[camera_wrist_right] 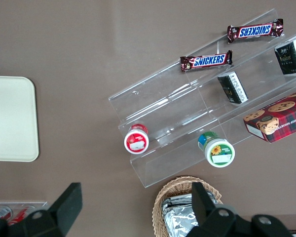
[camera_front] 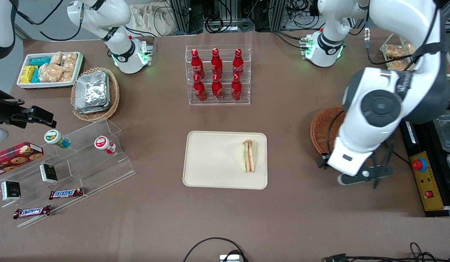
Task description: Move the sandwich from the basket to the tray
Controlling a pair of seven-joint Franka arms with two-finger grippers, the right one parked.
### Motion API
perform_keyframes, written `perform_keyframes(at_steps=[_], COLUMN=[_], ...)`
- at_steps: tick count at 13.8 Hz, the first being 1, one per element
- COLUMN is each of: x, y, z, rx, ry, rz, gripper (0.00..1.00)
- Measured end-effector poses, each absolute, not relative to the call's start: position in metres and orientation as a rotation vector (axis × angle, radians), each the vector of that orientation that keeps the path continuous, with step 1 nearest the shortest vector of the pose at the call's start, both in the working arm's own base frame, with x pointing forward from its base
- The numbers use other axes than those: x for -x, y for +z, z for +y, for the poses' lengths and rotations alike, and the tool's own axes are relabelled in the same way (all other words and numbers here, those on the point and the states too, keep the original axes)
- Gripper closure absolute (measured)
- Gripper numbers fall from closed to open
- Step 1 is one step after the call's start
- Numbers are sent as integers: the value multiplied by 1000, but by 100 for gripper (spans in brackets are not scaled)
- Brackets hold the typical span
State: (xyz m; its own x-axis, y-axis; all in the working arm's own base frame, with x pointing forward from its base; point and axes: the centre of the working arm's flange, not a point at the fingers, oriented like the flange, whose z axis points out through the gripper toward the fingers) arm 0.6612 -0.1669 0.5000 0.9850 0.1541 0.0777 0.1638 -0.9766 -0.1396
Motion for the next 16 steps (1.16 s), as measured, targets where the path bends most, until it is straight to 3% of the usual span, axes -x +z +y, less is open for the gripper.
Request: perform_keyframes(at_steps=[5,11,16], x=[-648,-593,-557], y=[543,599,634], z=[-107,-55,-47], rx=[3047,3075,3089], ry=[-54,-12,-43], rz=[-134,-43,-42], gripper=[0,0,0])
